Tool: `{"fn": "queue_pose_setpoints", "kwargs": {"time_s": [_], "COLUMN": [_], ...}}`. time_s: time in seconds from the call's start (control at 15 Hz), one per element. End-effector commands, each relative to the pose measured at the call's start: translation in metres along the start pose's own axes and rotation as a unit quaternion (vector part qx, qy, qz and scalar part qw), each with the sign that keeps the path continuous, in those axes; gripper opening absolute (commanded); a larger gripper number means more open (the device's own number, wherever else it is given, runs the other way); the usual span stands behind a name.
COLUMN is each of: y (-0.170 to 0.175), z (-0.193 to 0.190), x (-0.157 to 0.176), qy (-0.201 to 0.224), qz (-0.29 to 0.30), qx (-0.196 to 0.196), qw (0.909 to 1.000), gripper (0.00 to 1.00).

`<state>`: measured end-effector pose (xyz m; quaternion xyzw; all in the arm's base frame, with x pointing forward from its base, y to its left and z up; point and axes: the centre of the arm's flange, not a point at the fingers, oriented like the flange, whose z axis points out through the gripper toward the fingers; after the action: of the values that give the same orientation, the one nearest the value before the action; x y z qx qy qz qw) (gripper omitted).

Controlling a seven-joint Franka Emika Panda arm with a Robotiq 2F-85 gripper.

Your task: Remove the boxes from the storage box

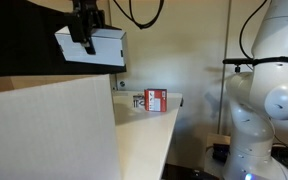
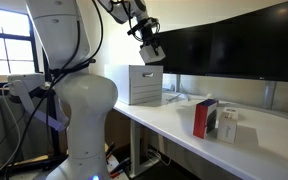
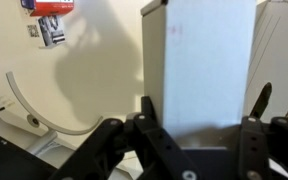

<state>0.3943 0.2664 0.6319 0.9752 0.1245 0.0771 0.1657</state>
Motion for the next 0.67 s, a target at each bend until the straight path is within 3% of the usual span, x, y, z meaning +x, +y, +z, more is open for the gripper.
{"fn": "queue_pose_setpoints", "kwargs": {"time_s": [0.0, 0.6], "y": [0.015, 0.086], "z": [0.024, 0.070], "x": [-0.012, -0.026], "qy": [-0.020, -0.057], "qz": [0.064, 0.113], "qx": [0.014, 0.041], "qw": [0.9976, 0.9911], "gripper": [0.30, 0.30]}}
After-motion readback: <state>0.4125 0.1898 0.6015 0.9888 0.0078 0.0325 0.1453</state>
